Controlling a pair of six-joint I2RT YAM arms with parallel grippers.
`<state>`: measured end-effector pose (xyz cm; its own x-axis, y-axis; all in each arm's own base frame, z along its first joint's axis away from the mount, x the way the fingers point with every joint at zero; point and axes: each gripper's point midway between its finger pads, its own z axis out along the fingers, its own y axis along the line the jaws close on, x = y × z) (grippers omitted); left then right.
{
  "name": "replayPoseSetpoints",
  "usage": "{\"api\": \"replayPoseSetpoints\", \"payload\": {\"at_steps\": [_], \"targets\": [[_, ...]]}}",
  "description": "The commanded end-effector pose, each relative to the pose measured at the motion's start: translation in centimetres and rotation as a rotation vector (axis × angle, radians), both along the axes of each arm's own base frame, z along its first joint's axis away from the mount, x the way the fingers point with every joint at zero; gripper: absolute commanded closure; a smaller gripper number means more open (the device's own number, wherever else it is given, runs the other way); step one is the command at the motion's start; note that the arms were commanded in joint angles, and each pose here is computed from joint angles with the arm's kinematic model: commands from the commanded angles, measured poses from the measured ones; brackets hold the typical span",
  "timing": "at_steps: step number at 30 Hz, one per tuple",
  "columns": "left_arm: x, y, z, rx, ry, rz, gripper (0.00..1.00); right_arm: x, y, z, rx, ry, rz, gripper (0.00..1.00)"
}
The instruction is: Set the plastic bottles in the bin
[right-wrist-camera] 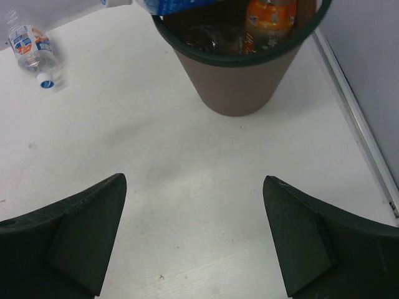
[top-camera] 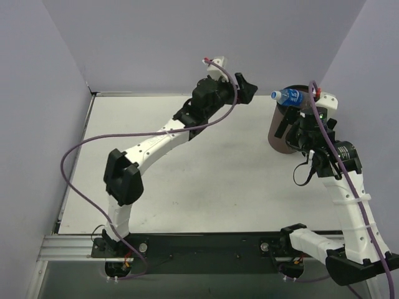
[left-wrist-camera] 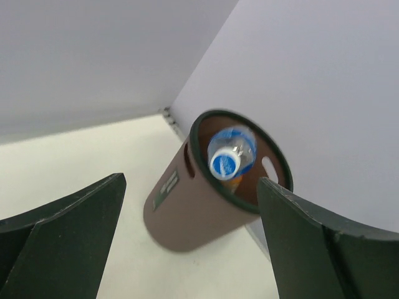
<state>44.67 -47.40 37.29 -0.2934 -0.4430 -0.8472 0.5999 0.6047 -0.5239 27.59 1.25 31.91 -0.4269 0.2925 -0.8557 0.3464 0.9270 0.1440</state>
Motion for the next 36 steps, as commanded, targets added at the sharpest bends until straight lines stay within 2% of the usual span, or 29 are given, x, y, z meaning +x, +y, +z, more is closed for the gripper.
{"api": "replayPoseSetpoints", "payload": {"at_steps": [1, 3, 4, 6, 7, 9, 11, 12, 14, 19, 25, 28, 31, 34, 36], "targets": [[-3.6, 5.2, 2.1, -0.082, 0.112, -0.021, 0.03, 3.2, 1.4, 2.2, -0.119, -0.02, 0.16, 0.15], [-4.3, 8.7, 1.8, -0.09, 0.16, 0.032, 0.03, 4.4, 1.5, 3.2, -0.172, -0.018, 0.193, 0.15], [-4.7, 9.9, 0.6, -0.053, 0.204, 0.053, 0.03, 5.6, 1.7, 2.6, -0.205, 0.017, 0.196, 0.16], [-5.6, 12.6, 0.5, 0.008, 0.21, 0.089, 0.02, 6.7, 2.1, 3.5, -0.273, 0.017, 0.234, 0.15], [-6.1, 13.7, -1.9, 0.073, 0.26, 0.103, 0.03, 7.7, 2.0, 2.9, -0.327, 0.051, 0.219, 0.14], [-7.4, 15.6, -1.8, 0.103, 0.269, 0.118, 0.03, 8.5, 2.9, 3.2, -0.436, 0.074, 0.271, 0.12], [-8.2, 17.7, -4.4, 0.153, 0.323, 0.129, 0.03, 9.4, 3.9, 3.4, -0.537, 0.096, 0.285, 0.1], [-9.1, 18.9, -3.7, 0.139, 0.317, 0.137, 0.03, 9.8, 4.1, 3.3, -0.591, 0.116, 0.307, 0.09], [-9.8, 21.1, -5.6, 0.174, 0.365, 0.172, 0.03, 10.9, 4.5, 3.1, -0.661, 0.146, 0.303, 0.09], [-11.8, 26.0, -6.0, 0.232, 0.402, 0.259, 0.03, 13.6, 4.6, 2.2, -0.884, 0.26, 0.302, 0.08], [-12.3, 29.5, -5.3, 0.269, 0.402, 0.37, 0.02, 15.4, 3.7, 1.3, -0.967, 0.304, 0.221, 0.08], [-11.8, 30.3, -4.2, 0.297, 0.367, 0.402, 0.03, 16.3, 3.8, 0.8, -0.97, 0.305, 0.223, 0.11], [-11.4, 30.4, -3.6, 0.302, 0.352, 0.414, 0.02, 17.4, 3.6, 0.6, -0.962, 0.301, 0.21, 0.2], [-11.4, 30.2, -3.5, 0.303, 0.354, 0.4, 0.03, 18.0, 3.2, 0.6, -0.955, 0.294, 0.183, 0.34], [-11.5, 30.4, -3.6, 0.306, 0.357, 0.404, 0.03, 18.2, 3.0, 0.8, -0.939, 0.284, 0.164, 0.49]]}}
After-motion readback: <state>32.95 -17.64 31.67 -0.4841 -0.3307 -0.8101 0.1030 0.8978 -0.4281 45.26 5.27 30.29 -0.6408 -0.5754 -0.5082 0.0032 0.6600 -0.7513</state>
